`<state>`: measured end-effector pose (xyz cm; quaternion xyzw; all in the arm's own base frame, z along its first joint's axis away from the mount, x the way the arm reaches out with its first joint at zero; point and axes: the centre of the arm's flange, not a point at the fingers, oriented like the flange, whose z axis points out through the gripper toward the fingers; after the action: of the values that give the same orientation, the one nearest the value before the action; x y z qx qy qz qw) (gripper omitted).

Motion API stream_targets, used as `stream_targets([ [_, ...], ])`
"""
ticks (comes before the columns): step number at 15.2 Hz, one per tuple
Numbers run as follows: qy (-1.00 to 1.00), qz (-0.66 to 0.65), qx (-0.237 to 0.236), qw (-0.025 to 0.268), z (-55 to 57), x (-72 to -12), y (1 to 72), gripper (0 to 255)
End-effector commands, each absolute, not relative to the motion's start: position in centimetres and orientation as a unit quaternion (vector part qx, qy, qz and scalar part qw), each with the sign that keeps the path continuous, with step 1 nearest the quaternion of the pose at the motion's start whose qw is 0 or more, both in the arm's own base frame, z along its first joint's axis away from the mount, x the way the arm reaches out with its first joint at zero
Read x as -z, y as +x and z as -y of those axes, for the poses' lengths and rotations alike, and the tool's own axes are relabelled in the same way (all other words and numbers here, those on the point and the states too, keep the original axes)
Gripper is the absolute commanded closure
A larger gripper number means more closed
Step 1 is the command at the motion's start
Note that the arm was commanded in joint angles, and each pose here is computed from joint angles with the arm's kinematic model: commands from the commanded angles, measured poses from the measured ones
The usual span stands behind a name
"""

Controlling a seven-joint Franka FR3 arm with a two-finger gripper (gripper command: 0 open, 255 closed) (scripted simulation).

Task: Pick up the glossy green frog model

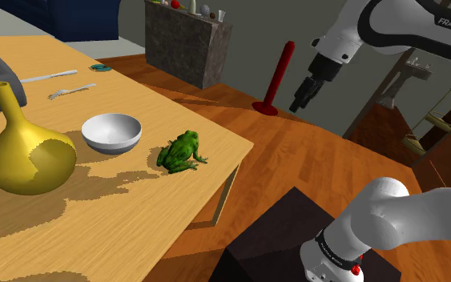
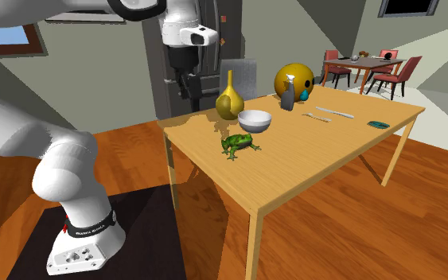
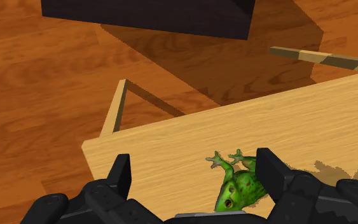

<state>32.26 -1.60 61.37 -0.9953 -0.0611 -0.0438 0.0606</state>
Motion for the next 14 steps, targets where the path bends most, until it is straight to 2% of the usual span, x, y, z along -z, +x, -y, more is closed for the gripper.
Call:
stream_targets([
  [1,-0.995,0.061,0.044,0.061,1.6,-61.4,32.3,0],
  [14,-0.985,-0.006,-0.016,0.17,-2.7,-51.5,46.4,0],
])
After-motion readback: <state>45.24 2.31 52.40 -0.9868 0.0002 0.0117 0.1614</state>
